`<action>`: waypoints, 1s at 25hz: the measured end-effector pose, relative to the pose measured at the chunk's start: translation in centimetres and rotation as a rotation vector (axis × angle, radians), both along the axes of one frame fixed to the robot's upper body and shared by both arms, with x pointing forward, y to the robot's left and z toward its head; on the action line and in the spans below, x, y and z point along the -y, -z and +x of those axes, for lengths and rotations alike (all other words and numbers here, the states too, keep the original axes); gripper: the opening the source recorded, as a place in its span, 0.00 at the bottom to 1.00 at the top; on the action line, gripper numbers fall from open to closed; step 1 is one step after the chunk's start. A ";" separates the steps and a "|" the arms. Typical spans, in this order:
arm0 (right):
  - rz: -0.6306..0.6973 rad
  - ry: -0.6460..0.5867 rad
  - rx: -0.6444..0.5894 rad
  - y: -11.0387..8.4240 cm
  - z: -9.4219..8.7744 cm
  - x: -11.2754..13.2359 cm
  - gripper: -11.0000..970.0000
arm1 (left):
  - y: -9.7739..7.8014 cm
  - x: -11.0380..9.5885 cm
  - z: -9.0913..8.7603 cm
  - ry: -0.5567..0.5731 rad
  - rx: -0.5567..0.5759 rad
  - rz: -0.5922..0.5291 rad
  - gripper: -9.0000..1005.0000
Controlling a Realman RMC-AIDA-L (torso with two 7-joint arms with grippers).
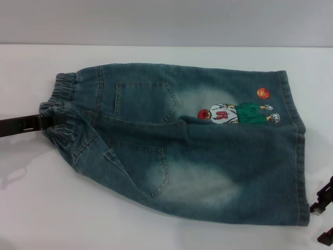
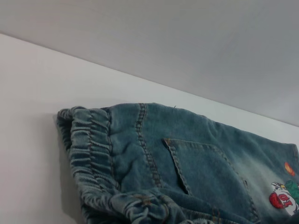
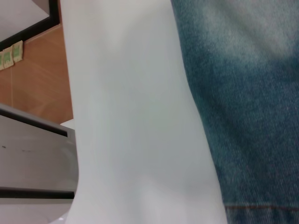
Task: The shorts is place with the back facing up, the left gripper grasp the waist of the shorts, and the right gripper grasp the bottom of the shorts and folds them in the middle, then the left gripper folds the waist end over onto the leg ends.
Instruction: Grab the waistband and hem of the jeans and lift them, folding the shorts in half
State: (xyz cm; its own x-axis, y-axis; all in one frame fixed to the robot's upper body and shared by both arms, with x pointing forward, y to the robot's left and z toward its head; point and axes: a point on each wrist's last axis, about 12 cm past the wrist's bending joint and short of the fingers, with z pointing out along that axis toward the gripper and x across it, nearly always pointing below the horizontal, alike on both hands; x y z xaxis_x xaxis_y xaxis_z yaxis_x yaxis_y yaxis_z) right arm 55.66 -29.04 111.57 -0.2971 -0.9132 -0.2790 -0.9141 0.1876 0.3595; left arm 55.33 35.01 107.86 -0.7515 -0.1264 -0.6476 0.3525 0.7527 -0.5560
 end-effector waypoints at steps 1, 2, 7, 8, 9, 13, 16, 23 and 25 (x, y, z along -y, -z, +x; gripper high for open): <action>0.000 0.000 0.001 0.0 0.0 0.0 0.76 | 0.0 0.0 0.0 0.000 0.000 0.000 0.06; 0.001 -0.001 0.004 0.0 0.1 -0.2 0.76 | 0.0 0.0 0.0 0.000 0.000 0.000 0.06; 0.004 -0.005 0.006 0.1 0.2 -0.5 0.76 | 0.1 0.1 0.0 0.003 -0.001 0.000 0.06; 0.005 -0.007 0.007 0.0 0.2 -0.6 0.76 | 0.1 0.1 -0.1 0.003 -0.002 0.000 0.06; 0.006 -0.009 0.007 0.0 0.2 -0.7 0.76 | 0.1 0.1 -0.1 0.003 -0.003 0.000 0.06; 0.013 -0.020 0.012 0.0 0.4 -1.1 0.76 | 0.2 0.1 -0.1 0.005 -0.003 0.001 0.06; 0.018 -0.029 0.015 -0.2 0.5 -1.4 0.76 | 0.2 0.1 -0.1 0.006 -0.004 0.002 0.06; 0.033 -0.042 0.023 -0.5 0.8 -2.2 0.76 | 0.3 0.0 -0.3 0.003 -0.006 0.004 0.06; 0.039 -0.047 0.025 -0.6 0.8 -2.4 0.76 | 0.3 0.0 -0.3 0.002 -0.007 0.004 0.06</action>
